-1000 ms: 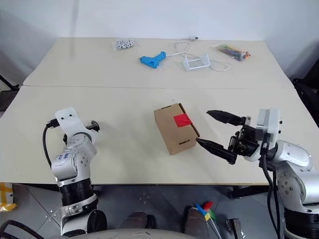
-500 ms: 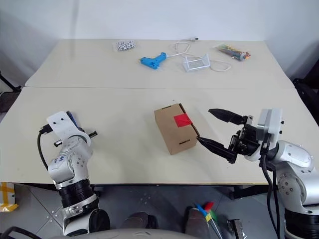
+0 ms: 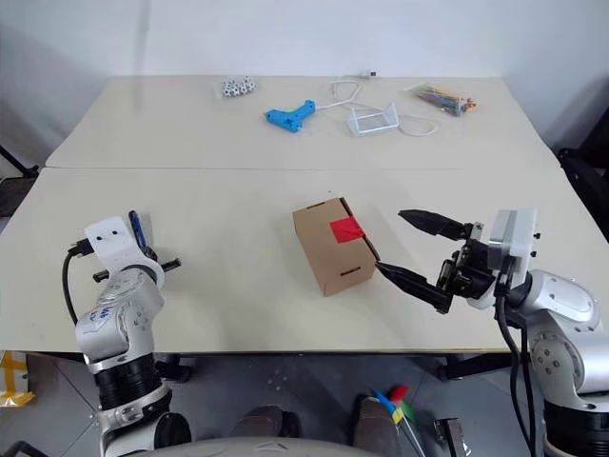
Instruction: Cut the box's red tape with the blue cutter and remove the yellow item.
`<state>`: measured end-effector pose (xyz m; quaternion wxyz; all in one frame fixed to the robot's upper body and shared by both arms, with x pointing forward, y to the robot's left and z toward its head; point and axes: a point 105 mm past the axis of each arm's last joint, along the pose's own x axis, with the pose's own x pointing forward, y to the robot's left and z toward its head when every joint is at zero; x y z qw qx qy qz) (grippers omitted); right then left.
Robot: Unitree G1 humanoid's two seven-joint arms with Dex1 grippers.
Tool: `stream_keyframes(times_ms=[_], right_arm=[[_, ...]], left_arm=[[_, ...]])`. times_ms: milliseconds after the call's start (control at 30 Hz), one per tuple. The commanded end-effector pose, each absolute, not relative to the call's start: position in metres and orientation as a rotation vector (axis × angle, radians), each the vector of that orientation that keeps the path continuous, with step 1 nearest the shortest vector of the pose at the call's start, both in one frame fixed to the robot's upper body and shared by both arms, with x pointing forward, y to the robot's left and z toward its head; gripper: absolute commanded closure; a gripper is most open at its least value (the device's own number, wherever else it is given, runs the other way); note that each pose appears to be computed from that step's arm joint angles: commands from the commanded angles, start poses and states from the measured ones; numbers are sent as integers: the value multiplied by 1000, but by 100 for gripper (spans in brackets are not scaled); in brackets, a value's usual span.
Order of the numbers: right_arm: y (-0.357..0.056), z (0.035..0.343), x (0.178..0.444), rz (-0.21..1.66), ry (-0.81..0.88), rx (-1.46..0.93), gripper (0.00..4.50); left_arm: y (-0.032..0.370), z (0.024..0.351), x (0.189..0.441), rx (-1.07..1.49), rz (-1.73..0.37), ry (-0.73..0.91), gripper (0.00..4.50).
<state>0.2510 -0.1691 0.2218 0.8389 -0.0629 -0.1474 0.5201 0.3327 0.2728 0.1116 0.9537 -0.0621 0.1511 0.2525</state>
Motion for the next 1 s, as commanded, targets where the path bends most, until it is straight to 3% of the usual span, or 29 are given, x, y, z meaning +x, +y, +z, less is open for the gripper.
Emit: stream_keyframes(times_ms=[33, 133, 267, 333, 433, 533, 700, 800, 900, 1000], right_arm=[[-172, 229, 249, 1085, -340, -160, 0], [-172, 230, 248, 1085, -338, -164, 0], [-176, 233, 245, 1079, -329, -176, 0], [-178, 234, 243, 1081, -314, -186, 0], [-178, 231, 235, 1125, -258, -205, 0], [-174, 225, 220, 1203, -172, -217, 0], [-161, 209, 193, 1339, -28, -225, 0], [-137, 187, 179, 1374, 72, -187, 0], [-130, 175, 177, 1341, 143, -178, 0], [-129, 165, 180, 1283, 212, -186, 57]], left_arm=[[277, 102, 326, -84, 485, 348, 411], [273, 121, 331, 19, 346, 266, 411], [246, 156, 334, 110, -103, 107, 411], [238, 163, 323, 234, -357, 105, 411], [249, 149, 296, 672, -708, 211, 411], [246, 149, 277, 795, -990, 216, 411], [222, 154, 279, 894, -1184, 143, 411], [152, 132, 278, 1004, -1370, 56, 411], [122, 118, 266, 1043, -1481, 48, 411], [100, 118, 269, 1007, -1449, 45, 411]])
